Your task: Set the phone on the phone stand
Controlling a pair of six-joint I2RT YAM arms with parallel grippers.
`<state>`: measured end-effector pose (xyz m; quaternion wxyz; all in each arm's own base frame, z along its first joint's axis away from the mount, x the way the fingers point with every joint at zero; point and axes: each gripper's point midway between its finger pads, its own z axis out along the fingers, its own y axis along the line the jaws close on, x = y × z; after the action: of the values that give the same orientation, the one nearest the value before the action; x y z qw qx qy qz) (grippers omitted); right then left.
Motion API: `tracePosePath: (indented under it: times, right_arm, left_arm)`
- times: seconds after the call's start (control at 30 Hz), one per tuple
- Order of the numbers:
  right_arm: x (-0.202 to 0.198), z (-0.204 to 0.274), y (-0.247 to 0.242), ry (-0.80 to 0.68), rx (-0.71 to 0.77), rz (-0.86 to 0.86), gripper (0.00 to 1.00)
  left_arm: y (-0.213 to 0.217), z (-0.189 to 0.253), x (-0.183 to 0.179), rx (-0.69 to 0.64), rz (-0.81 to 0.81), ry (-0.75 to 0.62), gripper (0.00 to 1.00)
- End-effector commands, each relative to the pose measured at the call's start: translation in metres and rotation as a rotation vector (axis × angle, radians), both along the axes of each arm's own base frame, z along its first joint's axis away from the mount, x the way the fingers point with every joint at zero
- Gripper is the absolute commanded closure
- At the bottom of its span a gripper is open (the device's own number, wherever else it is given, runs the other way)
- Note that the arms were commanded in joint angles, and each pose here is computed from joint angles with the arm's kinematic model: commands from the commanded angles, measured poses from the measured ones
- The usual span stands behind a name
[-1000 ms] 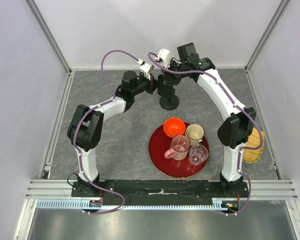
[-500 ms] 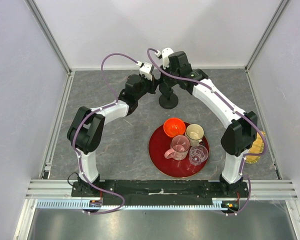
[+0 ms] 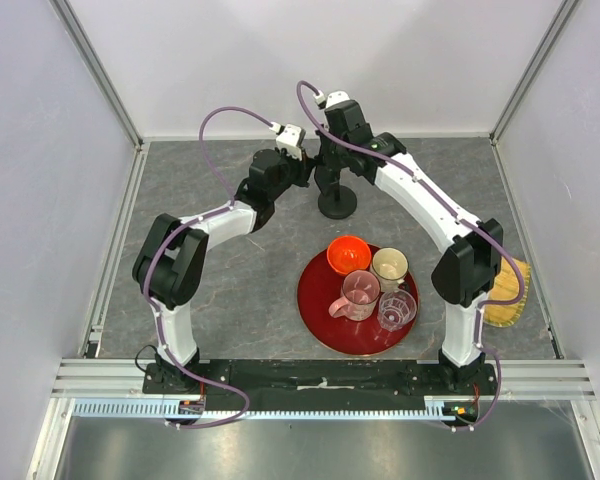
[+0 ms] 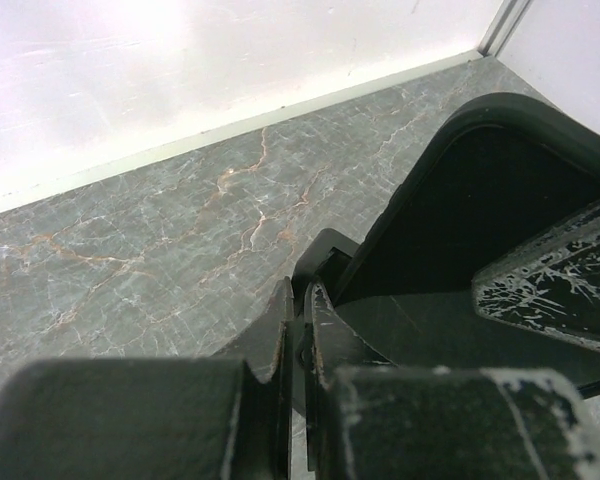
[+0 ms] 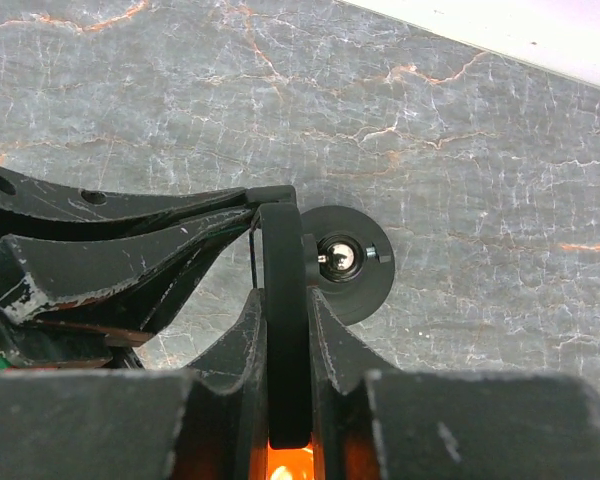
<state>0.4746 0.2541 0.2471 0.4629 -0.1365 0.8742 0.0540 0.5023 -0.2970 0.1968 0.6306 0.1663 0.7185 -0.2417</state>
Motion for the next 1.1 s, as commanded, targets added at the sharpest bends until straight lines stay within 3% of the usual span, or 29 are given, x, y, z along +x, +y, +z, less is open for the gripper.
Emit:
tracePosePath:
  times: [0.0, 0.33, 0.5, 0.63, 0.8, 0.9, 1.07]
  right_arm:
    - [0.03, 0.009, -0.113, -0.09, -0.258, -0.452, 1.0]
    - [0.031, 0.0, -0.114, -0.067, -0.314, -0.444, 1.0]
    - [0.035, -0.012, -0.101, -0.035, -0.298, -0.38, 1.0]
    - [0.034, -0.006, -0.094, -0.046, -0.248, -0.352, 1.0]
    - [0.032, 0.002, -0.097, -0.056, -0.206, -0.341, 0.99]
    - [0.034, 0.001, -0.097, -0.043, -0.158, -0.318, 0.87]
    - [0.033, 0.007, -0.1, -0.053, -0.137, -0.32, 1.0]
  left_arm:
    - [0.062, 0.014, 0.016, 0.037, 0.188, 0.009, 0.98]
    - [0.062, 0.026, 0.011, 0.047, 0.173, 0.016, 0.98]
    - [0.077, 0.037, 0.002, 0.054, 0.227, 0.023, 0.69]
    - [0.086, 0.03, -0.003, 0.017, 0.244, 0.032, 0.64]
    - [0.068, 0.03, -0.006, -0.034, 0.12, 0.044, 0.61]
    - [0.058, 0.03, -0.008, -0.052, 0.065, 0.053, 0.6]
    - [0.042, 0.027, -0.006, -0.065, -0.023, 0.082, 0.6]
